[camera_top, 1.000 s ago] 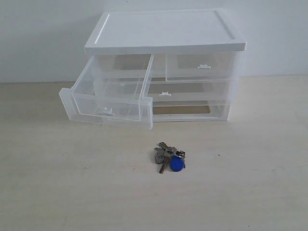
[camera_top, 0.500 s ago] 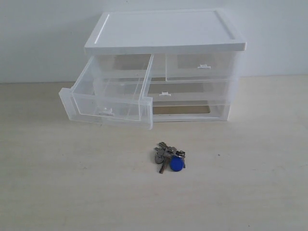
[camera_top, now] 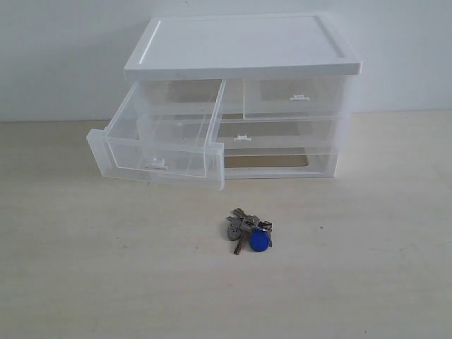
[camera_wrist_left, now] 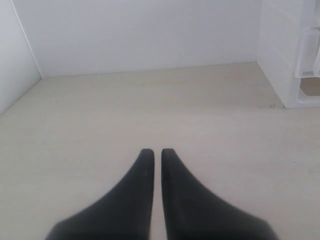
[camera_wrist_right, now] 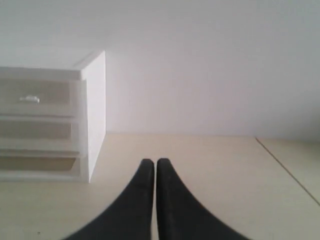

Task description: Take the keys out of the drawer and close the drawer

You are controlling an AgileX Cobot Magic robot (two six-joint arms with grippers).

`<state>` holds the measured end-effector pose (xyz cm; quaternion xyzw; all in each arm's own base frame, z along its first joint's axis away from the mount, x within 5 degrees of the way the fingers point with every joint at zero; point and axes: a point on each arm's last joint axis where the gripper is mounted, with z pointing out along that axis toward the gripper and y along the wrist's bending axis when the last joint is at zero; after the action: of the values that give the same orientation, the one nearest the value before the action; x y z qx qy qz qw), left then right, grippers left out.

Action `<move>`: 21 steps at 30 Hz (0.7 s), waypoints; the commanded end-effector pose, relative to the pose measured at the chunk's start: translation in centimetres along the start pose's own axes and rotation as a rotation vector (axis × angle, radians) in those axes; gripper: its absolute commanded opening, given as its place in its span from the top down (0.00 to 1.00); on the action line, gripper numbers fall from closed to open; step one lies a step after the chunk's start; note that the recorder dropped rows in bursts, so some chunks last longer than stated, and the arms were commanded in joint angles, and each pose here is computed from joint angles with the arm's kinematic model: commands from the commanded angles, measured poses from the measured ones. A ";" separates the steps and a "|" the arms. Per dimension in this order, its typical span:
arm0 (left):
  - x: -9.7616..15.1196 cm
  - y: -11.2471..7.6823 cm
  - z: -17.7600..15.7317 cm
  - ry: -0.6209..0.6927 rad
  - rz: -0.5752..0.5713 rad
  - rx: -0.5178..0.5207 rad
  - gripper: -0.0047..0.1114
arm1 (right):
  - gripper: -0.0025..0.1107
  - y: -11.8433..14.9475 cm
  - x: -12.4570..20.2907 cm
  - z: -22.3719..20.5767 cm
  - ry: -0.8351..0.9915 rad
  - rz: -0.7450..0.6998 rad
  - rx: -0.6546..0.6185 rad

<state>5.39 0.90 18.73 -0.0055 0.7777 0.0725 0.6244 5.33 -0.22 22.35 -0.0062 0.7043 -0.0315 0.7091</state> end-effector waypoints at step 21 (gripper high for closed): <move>0.1 0.0 0.0 0.002 0.011 -0.004 0.92 | 0.98 0.1 4.0 0.0 0.250 -0.046 -0.003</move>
<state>5.39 0.90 18.73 -0.0055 0.7777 0.0725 0.6244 5.41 -0.31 18.30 -0.0184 0.7892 -0.0425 0.6124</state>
